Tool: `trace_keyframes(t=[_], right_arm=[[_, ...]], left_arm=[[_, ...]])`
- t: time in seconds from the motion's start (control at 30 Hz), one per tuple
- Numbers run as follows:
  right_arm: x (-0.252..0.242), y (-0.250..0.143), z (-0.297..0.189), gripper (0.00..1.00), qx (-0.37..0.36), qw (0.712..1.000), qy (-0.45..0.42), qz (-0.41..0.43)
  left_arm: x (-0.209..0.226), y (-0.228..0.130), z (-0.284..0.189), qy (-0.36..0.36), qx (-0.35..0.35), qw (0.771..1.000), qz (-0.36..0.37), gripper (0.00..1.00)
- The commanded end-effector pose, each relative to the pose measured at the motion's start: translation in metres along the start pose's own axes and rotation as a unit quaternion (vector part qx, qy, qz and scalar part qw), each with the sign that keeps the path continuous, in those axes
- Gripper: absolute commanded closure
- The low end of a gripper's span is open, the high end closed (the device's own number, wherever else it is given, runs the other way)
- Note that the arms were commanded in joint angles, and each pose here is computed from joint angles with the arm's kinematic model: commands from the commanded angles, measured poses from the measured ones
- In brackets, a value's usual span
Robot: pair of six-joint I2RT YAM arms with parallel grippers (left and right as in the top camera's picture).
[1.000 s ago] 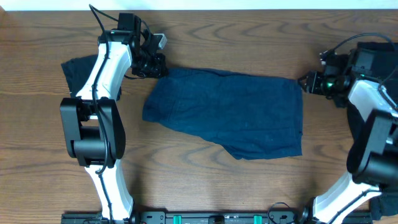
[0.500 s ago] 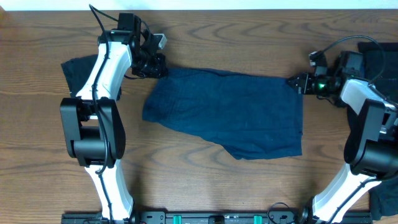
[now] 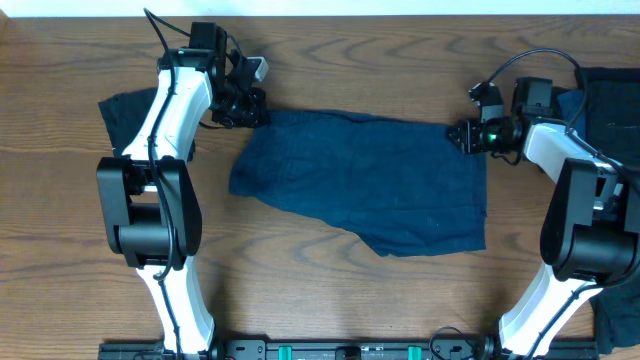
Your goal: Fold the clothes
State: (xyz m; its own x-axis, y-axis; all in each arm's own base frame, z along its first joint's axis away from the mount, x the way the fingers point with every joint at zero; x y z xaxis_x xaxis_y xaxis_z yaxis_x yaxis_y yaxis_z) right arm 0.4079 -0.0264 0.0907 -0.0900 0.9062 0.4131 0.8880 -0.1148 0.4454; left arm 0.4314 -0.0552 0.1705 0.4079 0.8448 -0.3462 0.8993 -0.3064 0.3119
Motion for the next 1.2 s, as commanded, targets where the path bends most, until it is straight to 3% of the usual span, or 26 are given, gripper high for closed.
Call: trace_keyframes(t=[0.0, 0.1, 0.3, 0.6, 0.73, 1.0, 1.17], right_arm=[[-0.006, 0.004, 0.000, 0.75, -0.005, 1.000, -0.012, 0.012], [-0.011, 0.008, -0.005, 0.80, -0.014, 0.999, -0.015, 0.041], [-0.009, 0.012, -0.014, 0.99, -0.020, 0.999, -0.013, 0.045], [0.012, 0.013, -0.053, 0.99, -0.010, 0.999, -0.013, 0.050], [0.022, 0.007, -0.075, 0.99, 0.004, 0.998, -0.026, 0.061], [0.022, -0.033, -0.083, 0.99, 0.131, 0.978, -0.076, 0.140], [0.017, -0.042, -0.082, 0.99, 0.145, 0.969, -0.115, 0.162]], left_arm=[[-0.003, 0.000, -0.003, -0.003, -0.001, 1.000, -0.003, 0.85], [-0.003, 0.000, -0.003, -0.003, -0.001, 1.000, -0.003, 0.85], [-0.003, 0.000, -0.003, -0.003, -0.002, 1.000, -0.003, 0.85], [-0.003, 0.000, -0.003, -0.003, -0.001, 1.000, -0.004, 0.85], [-0.003, -0.003, -0.003, -0.006, 0.008, 1.000, -0.008, 0.94], [-0.007, -0.015, -0.004, -0.015, 0.048, 0.997, -0.066, 0.94], [-0.009, -0.023, 0.004, -0.019, 0.066, 0.995, -0.078, 0.94]])
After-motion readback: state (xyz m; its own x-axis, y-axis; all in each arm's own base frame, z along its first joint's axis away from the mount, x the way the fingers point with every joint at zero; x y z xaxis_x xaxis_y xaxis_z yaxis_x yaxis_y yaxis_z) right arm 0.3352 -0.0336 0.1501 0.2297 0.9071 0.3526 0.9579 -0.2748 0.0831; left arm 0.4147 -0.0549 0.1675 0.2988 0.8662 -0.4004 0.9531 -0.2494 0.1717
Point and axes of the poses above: each gripper's point midway between its finger pads, its own z axis out along the fingers, its own x axis along the line the jaws close on, y = z × x, the point moved 10 cm from there along -z, back along the fingers, and after that the axes turned 10 degrees about z, right-handed, at the moved point
